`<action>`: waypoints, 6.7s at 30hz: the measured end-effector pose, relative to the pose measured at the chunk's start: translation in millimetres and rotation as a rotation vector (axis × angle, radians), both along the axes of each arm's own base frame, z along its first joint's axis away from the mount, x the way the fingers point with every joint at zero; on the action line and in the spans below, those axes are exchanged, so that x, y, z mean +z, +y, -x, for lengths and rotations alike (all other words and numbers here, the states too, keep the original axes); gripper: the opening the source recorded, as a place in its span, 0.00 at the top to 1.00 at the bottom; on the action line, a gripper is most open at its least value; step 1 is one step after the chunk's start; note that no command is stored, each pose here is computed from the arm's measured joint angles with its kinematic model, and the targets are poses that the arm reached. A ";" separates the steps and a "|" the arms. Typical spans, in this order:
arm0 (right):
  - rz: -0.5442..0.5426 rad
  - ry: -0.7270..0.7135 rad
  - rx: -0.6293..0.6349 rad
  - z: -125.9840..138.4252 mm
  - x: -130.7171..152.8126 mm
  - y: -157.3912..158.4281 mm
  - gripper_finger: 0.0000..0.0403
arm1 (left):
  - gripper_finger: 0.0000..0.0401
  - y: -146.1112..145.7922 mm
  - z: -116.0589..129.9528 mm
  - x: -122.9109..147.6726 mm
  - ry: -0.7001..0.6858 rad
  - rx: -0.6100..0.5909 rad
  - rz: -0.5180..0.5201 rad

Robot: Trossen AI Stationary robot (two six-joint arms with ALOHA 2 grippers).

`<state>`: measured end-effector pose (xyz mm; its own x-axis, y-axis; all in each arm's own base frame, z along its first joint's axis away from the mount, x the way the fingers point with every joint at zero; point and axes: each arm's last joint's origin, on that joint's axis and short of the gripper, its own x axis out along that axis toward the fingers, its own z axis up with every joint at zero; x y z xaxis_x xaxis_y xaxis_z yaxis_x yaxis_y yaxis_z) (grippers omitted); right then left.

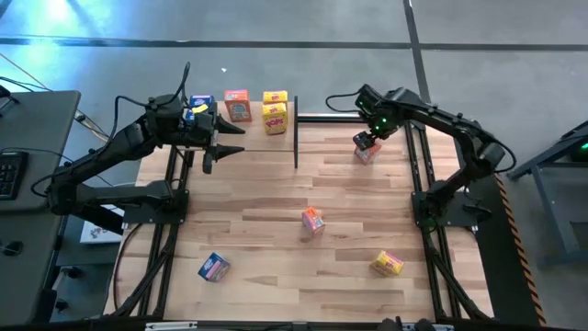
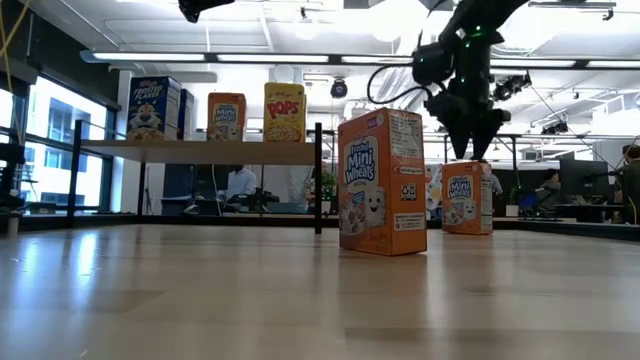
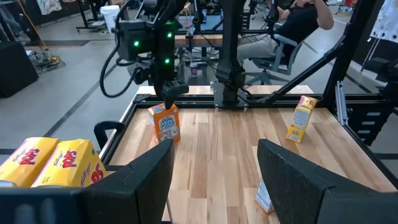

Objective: Stack cereal on shelf
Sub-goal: Put the top orange cereal box on the shelf aligned with the other orange cereal box

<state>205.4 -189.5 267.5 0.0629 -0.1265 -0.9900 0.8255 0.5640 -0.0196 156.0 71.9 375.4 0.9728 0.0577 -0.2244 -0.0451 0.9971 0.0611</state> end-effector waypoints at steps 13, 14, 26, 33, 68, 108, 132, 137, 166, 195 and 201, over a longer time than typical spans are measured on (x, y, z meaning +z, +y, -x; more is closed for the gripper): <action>-0.057 0.070 0.009 -9.7 -23.6 -9.1 0.35 | 0.44 0.0 0.0 0.0 0.000 0.000 0.000; -0.059 0.073 0.009 -9.9 -24.2 -9.2 0.35 | 0.44 0.0 0.0 0.0 0.000 0.000 0.000; -0.084 0.099 0.009 -7.5 -24.5 -7.0 0.42 | 0.44 0.0 -0.1 0.1 -0.001 0.000 0.000; -0.095 0.104 0.008 -6.8 -24.6 -6.2 0.52 | 0.44 0.1 -0.1 0.3 -0.003 0.000 -0.001; -0.151 0.183 0.115 -20.6 -23.5 25.4 0.66 | 0.44 14.1 -8.0 4.1 -0.046 0.315 -0.038; 0.008 -0.084 0.302 -39.9 46.7 127.1 0.66 | 0.44 10.7 -8.9 4.3 -0.069 0.214 0.063; 0.310 -0.529 0.682 -63.2 150.0 157.8 0.66 | 0.44 -19.3 -41.0 -11.0 0.045 -0.063 -0.151; 0.343 -0.556 0.756 -75.9 148.1 163.5 0.66 | 0.44 -18.4 -51.9 -16.2 0.057 -0.057 -0.088; 0.269 -0.434 0.890 -159.4 74.5 169.7 0.66 | 0.44 -34.0 -94.8 -51.6 0.218 -0.096 0.111; 0.295 -0.539 0.899 -167.2 80.1 173.0 0.66 | 0.44 -34.5 -102.3 -60.4 0.262 -0.035 0.088; 0.266 -0.539 0.866 -166.3 79.3 173.3 0.66 | 0.44 -34.8 -101.1 -59.9 0.264 -0.038 0.089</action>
